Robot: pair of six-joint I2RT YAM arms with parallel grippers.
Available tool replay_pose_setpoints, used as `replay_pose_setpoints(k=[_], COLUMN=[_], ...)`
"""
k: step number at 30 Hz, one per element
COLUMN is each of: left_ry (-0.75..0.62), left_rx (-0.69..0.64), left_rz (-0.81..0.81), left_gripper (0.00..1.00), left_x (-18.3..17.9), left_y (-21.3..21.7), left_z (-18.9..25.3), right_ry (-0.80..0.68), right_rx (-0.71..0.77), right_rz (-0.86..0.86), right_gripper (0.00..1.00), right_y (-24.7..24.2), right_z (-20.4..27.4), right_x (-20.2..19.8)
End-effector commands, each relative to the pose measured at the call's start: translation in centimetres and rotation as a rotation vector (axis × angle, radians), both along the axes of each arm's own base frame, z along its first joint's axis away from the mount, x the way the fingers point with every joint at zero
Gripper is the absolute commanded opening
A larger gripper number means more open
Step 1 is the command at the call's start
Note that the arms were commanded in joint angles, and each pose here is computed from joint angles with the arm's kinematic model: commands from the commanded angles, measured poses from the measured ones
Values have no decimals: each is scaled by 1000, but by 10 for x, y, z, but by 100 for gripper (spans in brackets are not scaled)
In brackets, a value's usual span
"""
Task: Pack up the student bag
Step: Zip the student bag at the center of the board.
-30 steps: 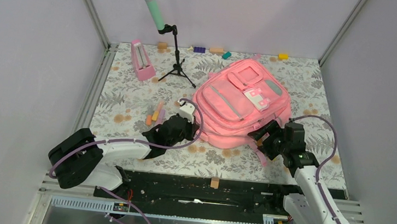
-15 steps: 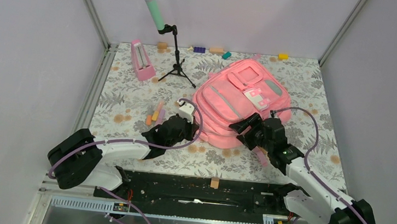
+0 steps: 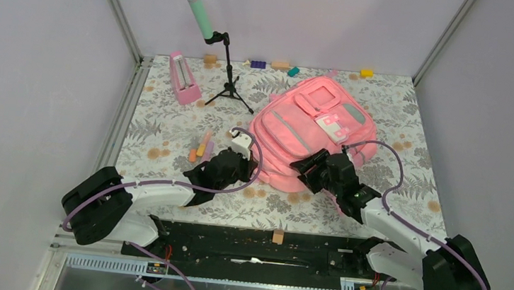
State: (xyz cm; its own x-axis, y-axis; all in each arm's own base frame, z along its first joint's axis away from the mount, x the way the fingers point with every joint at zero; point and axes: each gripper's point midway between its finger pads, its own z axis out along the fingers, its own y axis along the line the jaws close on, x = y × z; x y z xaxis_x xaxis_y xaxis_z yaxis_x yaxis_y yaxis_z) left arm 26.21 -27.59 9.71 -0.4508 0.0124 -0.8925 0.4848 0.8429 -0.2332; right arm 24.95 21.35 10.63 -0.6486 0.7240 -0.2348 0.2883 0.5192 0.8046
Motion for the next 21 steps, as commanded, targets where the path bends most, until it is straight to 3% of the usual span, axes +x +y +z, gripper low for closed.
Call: replay_pose_setpoints(k=[1,4,7,21], left_ry=[-73,-80,-88,-91], left_rx=[-82,-74,-61,-16], left_rz=[-16,-7,1,17], left_gripper=[0,0,0,0], left_x=[4,4,4,9], left_y=[-11,-8,-4,-1], left_z=[36,38,39,38], right_ry=[-49,-81,-115,-75], right_rx=[-25,-31,-86,-265], right_rz=[-44,-87,-130,-227], right_gripper=[54,23,3,0], right_y=[0,-7,-23,-125], right_z=[2,4,9,6], right_x=[18,22,22,20])
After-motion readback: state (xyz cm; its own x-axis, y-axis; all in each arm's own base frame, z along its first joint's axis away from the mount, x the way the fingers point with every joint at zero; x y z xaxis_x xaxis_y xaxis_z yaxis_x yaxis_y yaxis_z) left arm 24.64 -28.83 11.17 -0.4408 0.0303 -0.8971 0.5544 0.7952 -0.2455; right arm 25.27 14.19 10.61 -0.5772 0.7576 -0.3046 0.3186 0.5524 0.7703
